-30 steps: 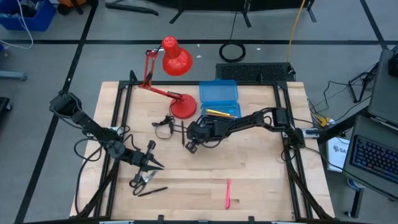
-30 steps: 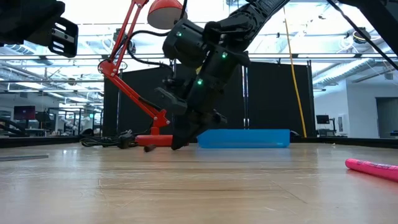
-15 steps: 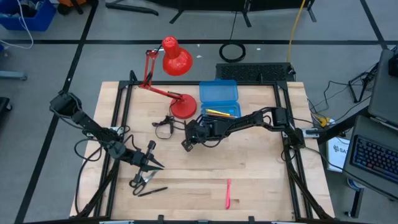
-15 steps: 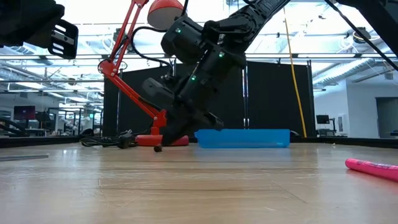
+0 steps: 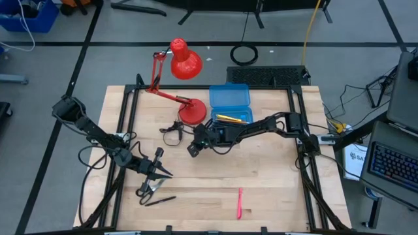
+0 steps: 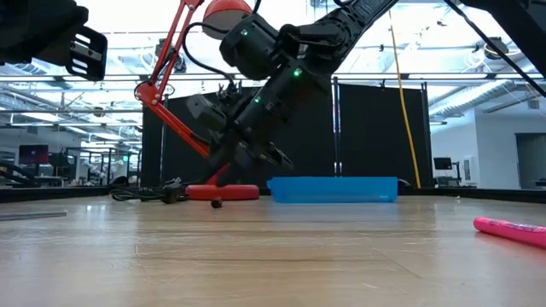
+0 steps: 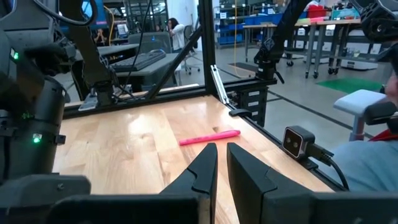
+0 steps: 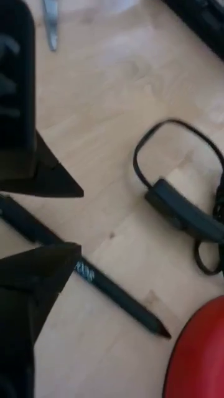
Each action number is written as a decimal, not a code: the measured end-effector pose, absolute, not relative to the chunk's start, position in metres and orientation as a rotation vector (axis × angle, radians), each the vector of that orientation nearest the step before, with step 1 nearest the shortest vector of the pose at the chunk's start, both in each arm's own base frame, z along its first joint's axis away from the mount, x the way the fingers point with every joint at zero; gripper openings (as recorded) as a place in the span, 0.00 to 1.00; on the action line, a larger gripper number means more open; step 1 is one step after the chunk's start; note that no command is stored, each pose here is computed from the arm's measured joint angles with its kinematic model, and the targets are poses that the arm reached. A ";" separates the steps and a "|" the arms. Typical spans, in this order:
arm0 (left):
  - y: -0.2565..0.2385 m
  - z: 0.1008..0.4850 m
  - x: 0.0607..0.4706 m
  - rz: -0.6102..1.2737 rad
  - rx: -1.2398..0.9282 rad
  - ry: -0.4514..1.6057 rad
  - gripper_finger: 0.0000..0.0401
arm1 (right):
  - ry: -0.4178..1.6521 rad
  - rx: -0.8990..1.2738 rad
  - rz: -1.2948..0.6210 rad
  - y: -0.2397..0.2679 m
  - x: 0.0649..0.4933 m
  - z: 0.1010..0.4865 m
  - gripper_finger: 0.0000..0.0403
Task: Pick & place school supplies into a supply box
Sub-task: Put the black pen into the blue supply box
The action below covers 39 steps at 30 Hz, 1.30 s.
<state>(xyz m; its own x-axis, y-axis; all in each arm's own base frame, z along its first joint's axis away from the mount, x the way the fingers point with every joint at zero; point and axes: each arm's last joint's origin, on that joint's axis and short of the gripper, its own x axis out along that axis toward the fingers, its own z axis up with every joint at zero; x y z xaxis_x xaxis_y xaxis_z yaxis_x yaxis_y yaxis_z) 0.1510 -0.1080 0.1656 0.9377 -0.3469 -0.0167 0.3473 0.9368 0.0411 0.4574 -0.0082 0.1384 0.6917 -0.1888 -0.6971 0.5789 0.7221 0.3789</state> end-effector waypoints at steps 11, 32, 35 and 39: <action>-0.108 0.166 0.151 -0.355 0.051 0.007 0.10 | 0.695 0.589 -0.522 -0.014 0.456 0.133 0.35; -0.108 0.165 0.151 -0.358 0.051 0.010 0.10 | 0.801 0.574 -0.478 -0.014 0.465 0.108 0.22; -0.108 0.165 0.151 -0.358 0.051 0.011 0.10 | 0.826 0.562 -0.452 -0.010 0.464 0.107 0.15; -0.108 0.165 0.151 -0.358 0.050 0.011 0.10 | 0.866 0.561 -0.377 -0.005 0.463 0.106 0.06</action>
